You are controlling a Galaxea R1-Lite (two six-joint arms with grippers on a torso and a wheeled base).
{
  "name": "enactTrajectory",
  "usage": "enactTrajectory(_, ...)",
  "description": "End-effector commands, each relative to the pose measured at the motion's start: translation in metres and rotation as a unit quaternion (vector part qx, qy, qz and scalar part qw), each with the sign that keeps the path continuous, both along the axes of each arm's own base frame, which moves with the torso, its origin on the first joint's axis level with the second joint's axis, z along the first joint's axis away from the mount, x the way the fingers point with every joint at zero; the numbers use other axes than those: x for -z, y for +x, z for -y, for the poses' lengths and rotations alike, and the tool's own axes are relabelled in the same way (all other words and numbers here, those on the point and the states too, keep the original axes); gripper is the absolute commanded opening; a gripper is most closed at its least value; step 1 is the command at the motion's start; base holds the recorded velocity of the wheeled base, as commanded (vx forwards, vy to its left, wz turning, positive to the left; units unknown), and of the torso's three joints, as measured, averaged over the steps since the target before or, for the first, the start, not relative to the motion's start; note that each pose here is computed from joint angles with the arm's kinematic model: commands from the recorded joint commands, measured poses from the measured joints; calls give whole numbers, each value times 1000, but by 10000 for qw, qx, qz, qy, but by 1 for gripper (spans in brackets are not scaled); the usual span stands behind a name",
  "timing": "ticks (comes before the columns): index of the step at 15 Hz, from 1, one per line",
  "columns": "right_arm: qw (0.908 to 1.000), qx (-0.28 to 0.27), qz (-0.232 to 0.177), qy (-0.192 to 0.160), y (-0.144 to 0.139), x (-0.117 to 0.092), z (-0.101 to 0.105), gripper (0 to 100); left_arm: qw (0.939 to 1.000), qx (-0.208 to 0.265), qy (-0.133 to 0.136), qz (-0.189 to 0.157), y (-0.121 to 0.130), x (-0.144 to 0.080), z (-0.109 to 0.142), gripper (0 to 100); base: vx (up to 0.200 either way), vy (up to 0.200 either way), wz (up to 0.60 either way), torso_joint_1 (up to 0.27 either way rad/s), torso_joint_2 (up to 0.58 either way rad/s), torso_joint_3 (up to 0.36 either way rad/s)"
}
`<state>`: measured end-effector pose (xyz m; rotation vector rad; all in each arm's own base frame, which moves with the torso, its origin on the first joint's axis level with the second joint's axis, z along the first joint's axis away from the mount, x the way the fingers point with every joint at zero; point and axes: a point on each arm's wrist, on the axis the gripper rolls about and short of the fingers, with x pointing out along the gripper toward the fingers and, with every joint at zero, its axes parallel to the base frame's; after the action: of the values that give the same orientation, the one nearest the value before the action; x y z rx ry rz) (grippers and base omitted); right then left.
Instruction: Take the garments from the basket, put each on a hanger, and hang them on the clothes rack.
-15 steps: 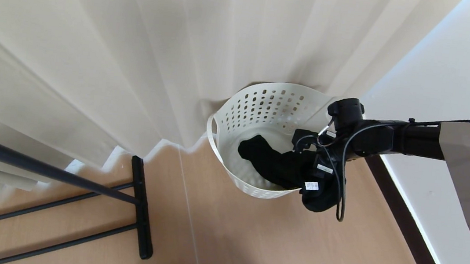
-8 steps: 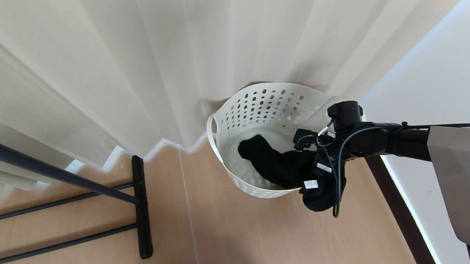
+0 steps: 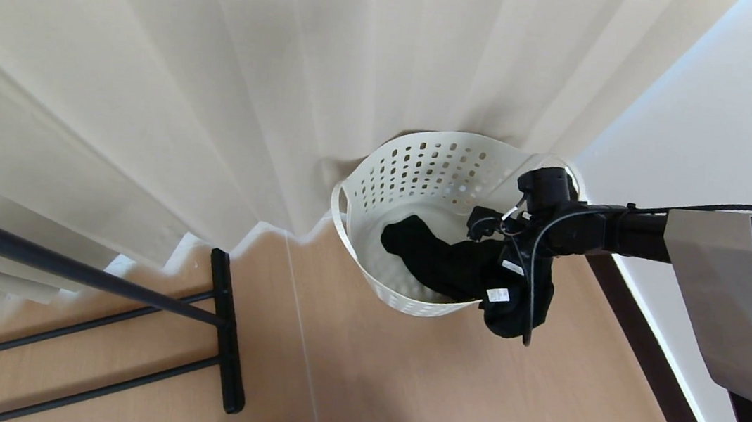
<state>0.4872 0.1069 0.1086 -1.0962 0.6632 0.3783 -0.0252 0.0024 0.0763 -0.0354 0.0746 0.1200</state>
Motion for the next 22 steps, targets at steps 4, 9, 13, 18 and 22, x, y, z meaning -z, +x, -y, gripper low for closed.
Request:
enactTrajectory(4, 9992, 115, 263, 270, -9, -28, -4, 0, 10000, -6, -1, 2, 0, 0, 0, 100, 0, 0, 0, 0, 0, 0)
enactTrajectory(9, 9888, 351, 352, 1405, -99, -120, -31, 0, 10000, -6, -1, 2, 0, 0, 0, 100, 0, 0, 0, 0, 0, 0)
enactTrajectory(13, 9773, 253, 386, 2068, -200, -157, -25, 0, 10000, -6, -1, 2, 0, 0, 0, 100, 0, 0, 0, 0, 0, 0)
enactTrajectory(18, 9254, -539, 940, 3633, -350, -163, -1, 0, 10000, -6, -1, -6, 0, 0, 0, 100, 0, 0, 0, 0, 0, 0)
enactTrajectory(22, 8952, -609, 773, 4347, -392, -130, 20, 0, 10000, 10, 5, 9, 0, 0, 0, 100, 0, 0, 0, 0, 0, 0)
